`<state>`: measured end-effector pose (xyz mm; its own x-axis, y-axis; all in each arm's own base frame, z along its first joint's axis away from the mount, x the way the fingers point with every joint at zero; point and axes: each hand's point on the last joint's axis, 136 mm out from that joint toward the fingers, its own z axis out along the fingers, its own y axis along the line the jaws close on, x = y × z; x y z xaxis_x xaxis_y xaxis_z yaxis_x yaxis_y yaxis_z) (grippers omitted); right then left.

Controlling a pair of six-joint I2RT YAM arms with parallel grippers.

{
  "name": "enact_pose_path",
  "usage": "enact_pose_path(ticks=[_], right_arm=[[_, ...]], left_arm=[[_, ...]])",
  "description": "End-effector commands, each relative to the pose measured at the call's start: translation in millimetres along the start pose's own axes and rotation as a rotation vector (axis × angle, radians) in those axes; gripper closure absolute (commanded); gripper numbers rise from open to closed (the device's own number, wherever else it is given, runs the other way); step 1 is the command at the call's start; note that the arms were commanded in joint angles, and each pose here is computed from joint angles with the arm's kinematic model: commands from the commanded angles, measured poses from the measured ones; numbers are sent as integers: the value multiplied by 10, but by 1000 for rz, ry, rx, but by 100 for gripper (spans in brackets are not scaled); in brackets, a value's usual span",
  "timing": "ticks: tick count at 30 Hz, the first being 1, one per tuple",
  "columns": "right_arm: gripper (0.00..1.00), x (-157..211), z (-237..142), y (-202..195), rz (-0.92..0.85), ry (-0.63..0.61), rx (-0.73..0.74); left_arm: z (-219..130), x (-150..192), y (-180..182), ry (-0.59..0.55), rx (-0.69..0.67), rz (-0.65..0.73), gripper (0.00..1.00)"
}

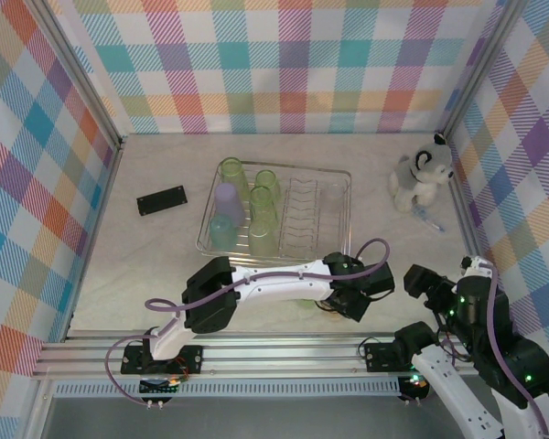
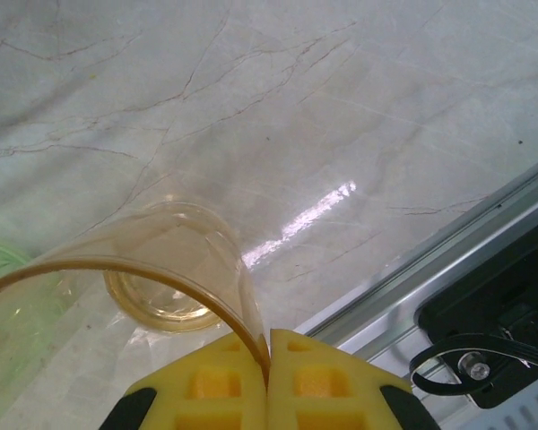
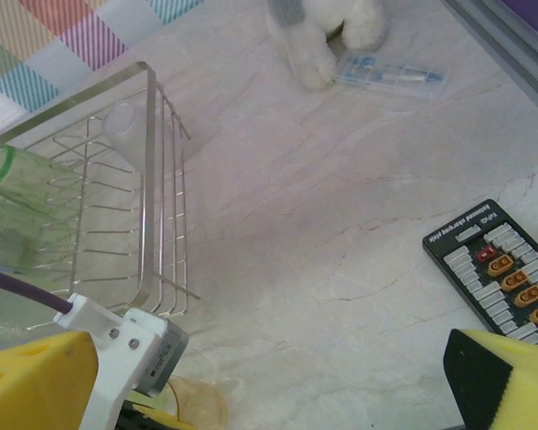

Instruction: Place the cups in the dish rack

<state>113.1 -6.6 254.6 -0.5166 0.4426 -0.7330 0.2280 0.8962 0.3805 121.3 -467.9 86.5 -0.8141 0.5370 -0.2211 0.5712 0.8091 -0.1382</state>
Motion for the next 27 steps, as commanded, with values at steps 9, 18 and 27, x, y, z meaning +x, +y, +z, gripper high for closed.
enact_pose_path(ticks=[9,18,27], right_arm=[[1,-87,111,96,13,-51,-31],[1,-51,395,650,-57,136,-152],[1,-248,514,1666,-95,235,-522]], left_arm=[[-1029,-239,-341,-295,381,153,100],[-1788,-438,247,-551,622,15,100],[-2484,-524,959,-803,798,-158,100]])
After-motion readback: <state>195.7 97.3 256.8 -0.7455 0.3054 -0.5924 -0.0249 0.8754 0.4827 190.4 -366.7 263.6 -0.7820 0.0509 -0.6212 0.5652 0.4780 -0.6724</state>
